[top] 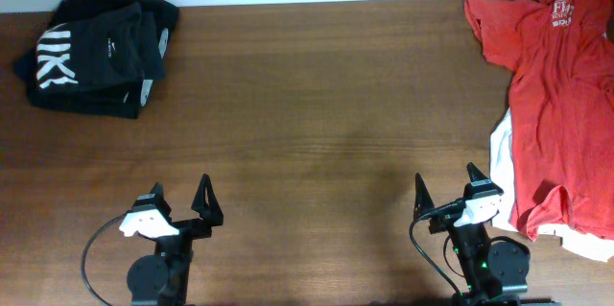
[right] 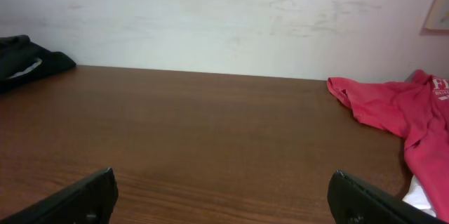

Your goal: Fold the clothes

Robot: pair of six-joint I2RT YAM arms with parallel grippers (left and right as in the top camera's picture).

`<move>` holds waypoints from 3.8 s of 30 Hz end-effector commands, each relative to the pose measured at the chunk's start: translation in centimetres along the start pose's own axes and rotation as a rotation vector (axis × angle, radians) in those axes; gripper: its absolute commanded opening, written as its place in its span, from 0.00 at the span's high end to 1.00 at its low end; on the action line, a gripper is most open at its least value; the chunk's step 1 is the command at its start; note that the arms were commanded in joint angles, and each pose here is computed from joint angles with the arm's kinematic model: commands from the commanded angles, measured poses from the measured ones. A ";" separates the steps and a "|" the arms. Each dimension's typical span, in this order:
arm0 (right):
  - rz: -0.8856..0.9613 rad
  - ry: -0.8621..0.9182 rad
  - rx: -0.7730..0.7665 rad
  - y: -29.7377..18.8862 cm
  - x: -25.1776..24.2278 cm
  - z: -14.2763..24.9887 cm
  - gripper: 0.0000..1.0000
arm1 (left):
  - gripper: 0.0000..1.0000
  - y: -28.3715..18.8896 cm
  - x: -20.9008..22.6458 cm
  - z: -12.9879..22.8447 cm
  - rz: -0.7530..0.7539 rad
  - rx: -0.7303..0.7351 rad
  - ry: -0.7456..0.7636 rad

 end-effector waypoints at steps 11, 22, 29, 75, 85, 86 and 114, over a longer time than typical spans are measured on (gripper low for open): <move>0.003 -0.001 0.013 0.1 0.0 0.4 0.01 | 0.01 0.1 0.1 0.3 -0.004 0.009 -0.009; 0.003 -0.001 0.013 0.1 0.0 0.4 0.01 | 0.01 0.1 0.1 0.3 -0.004 0.009 -0.009; 0.003 -0.001 0.013 0.1 0.0 0.4 0.01 | 0.01 0.1 0.1 0.3 -0.004 0.009 -0.009; 0.329 0.028 1.037 33.6 -24.6 5.1 0.01 | 0.01 0.1 0.1 0.3 -0.004 0.009 -0.009; 0.191 0.097 1.057 33.0 -27.5 12.3 0.09 | 0.01 0.1 0.1 0.3 -0.004 0.009 -0.009; 0.176 0.073 1.060 33.3 -27.1 12.3 0.09 | 0.01 0.1 0.1 0.3 -0.004 0.009 -0.009; -0.949 -0.170 0.698 26.5 35.3 -13.1 0.82 | 0.01 0.1 0.1 0.3 -0.004 0.009 -0.009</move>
Point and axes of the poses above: each gripper's point midway between its finger pads, its own y axis out along the fingers, its own x axis along the line the jaws close on, z = x × y, the point moved 5 cm from there along -y, back along the fingers, and after that the axes turned 4 degrees about -y, right-handed, at the moved point
